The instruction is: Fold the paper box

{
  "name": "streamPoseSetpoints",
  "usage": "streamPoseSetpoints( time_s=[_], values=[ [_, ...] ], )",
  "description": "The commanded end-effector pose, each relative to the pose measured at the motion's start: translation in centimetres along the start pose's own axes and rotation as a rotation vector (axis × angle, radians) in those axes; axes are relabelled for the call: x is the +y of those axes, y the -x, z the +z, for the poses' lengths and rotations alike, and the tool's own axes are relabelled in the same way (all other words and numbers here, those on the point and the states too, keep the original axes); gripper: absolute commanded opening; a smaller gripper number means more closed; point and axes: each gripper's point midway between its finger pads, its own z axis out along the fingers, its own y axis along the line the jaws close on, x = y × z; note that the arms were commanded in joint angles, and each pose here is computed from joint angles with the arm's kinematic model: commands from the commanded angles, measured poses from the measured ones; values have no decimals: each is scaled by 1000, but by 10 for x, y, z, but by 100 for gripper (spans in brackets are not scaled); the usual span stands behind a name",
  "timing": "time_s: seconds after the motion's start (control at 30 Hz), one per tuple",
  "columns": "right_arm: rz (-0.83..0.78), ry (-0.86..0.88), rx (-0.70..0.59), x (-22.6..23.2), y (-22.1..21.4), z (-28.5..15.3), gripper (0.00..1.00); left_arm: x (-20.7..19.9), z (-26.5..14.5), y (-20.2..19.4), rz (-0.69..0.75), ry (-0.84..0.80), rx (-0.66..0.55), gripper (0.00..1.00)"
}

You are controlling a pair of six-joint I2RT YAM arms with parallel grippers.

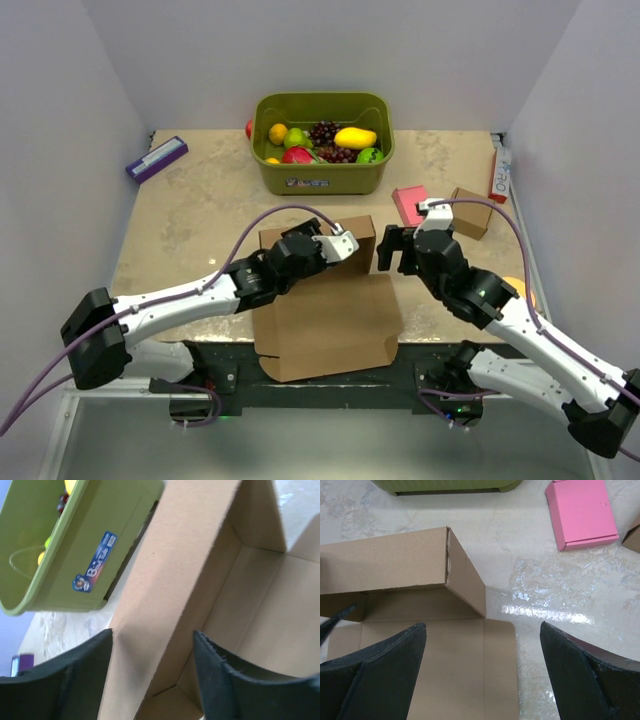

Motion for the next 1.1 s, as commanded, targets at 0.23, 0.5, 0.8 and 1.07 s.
streamPoseSetpoints(
  time_s=[0.23,0.5,0.8,1.07],
  values=[
    [47,8,-46,4,30,-15,98,39,14,7,-26,234,32,25],
    [57,48,12,20,50,-31,98,63,33,-50,-244,244,186,8],
    [88,-9,-52,6,75,-50,99,59,40,-132,-524,211,414,0],
    [103,-49,55,-4,39,-16,99,29,27,-182,-631,124,594,0]
  ],
)
